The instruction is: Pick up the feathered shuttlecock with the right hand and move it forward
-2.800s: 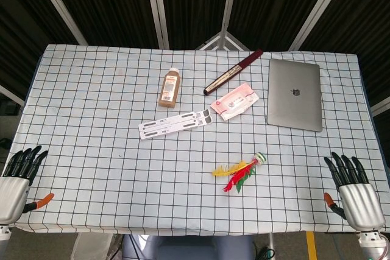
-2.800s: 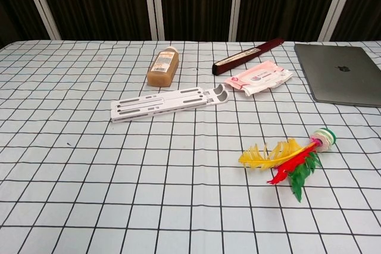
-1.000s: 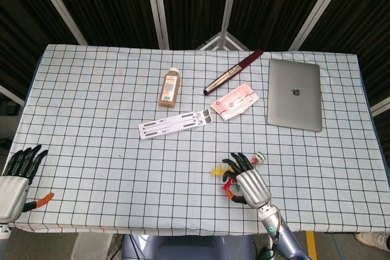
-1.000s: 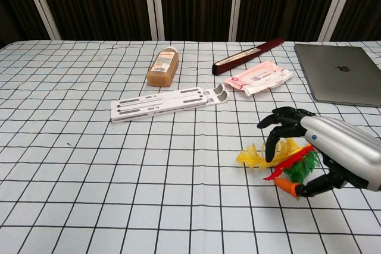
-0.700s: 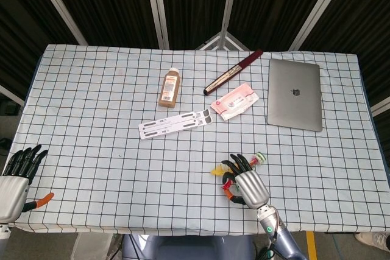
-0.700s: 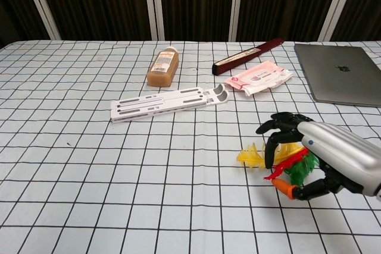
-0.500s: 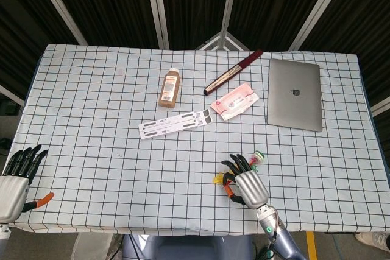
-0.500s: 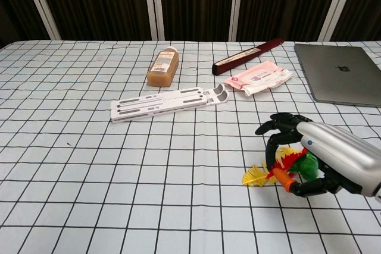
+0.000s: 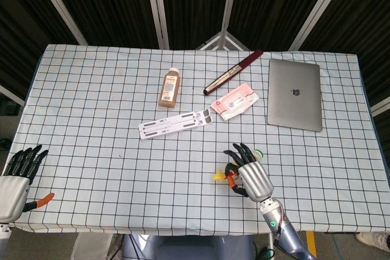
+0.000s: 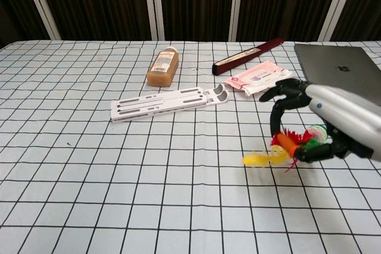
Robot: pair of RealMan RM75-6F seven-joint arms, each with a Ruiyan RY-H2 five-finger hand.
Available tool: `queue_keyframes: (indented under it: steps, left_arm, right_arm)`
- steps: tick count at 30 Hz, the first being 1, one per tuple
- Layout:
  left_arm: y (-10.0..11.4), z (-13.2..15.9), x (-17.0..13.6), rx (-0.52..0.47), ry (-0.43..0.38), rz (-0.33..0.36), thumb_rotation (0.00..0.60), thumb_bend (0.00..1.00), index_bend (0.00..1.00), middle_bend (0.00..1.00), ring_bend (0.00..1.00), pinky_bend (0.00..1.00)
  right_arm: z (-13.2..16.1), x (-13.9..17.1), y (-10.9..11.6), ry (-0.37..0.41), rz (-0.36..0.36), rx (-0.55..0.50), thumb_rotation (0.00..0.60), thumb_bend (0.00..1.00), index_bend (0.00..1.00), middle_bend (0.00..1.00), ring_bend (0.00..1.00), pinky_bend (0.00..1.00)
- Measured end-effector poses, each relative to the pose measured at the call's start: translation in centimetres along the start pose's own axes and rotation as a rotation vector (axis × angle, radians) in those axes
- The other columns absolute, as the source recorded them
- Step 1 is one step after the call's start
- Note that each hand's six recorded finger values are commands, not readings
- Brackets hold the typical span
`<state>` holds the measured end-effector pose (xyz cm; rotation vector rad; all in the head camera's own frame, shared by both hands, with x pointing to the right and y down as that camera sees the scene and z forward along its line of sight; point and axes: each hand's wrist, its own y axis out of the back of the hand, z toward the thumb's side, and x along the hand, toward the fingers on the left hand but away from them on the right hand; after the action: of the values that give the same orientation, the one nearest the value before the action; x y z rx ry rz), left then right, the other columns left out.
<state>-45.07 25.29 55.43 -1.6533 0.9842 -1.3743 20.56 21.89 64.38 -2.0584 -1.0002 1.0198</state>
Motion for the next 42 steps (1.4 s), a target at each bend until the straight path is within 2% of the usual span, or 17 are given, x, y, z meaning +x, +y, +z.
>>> queue_keyframes:
  steps: [5, 10, 15, 18, 22, 25, 29, 36, 42]
  left_arm:
    - [0.0, 0.0, 0.0, 0.001, 0.001, -0.002, 0.600, 0.00, 0.00, 0.00, 0.00, 0.00]
    - [-0.1, 0.0, 0.0, 0.002, 0.001, -0.002, 0.600, 0.00, 0.00, 0.00, 0.00, 0.00]
    - [-0.1, 0.0, 0.0, 0.005, 0.003, -0.002, 0.600, 0.00, 0.00, 0.00, 0.00, 0.00]
    - [-0.1, 0.0, 0.0, 0.006, 0.004, -0.002, 0.600, 0.00, 0.00, 0.00, 0.00, 0.00]
    - [-0.1, 0.0, 0.0, 0.007, 0.005, -0.001, 0.600, 0.00, 0.00, 0.00, 0.00, 0.00]
    - [-0.1, 0.0, 0.0, 0.006, 0.005, -0.002, 0.600, 0.00, 0.00, 0.00, 0.00, 0.00]
    - [0.0, 0.0, 0.0, 0.005, 0.003, 0.002, 0.600, 0.00, 0.00, 0.00, 0.00, 0.00]
    - [0.0, 0.0, 0.0, 0.005, 0.003, 0.003, 0.600, 0.00, 0.00, 0.00, 0.00, 0.00]
    - [0.0, 0.0, 0.0, 0.008, 0.001, 0.007, 0.600, 0.00, 0.00, 0.00, 0.00, 0.00]
  right_arm:
    - [-1.5, -1.2, 3.8, -0.055, -0.068, 0.025, 0.600, 0.58, 0.58, 0.21, 0.00, 0.00]
    - [-3.8, -1.7, 6.4, -0.138, -0.076, 0.073, 0.600, 0.58, 0.58, 0.21, 0.00, 0.00]
    - [-5.8, -1.9, 7.8, -0.206, -0.068, 0.103, 0.600, 0.58, 0.57, 0.21, 0.00, 0.00]
    - [-6.7, -2.0, 8.2, -0.233, -0.061, 0.125, 0.600, 0.58, 0.45, 0.21, 0.00, 0.00]
    - [-7.4, -2.2, 8.9, -0.260, -0.063, 0.136, 0.600, 0.58, 0.13, 0.14, 0.00, 0.00]
    - [-7.5, -2.3, 9.4, -0.273, -0.064, 0.146, 0.600, 0.58, 0.01, 0.08, 0.00, 0.00]
    - [-7.5, -2.4, 10.1, -0.284, -0.067, 0.161, 0.600, 0.55, 0.00, 0.00, 0.00, 0.00]
    - [-6.9, -1.9, 11.8, -0.282, -0.087, 0.207, 0.600, 0.52, 0.00, 0.00, 0.00, 0.00]
    - [-7.0, 0.9, 13.1, -0.269, -0.098, 0.289, 0.600, 0.46, 0.00, 0.00, 0.00, 0.00]
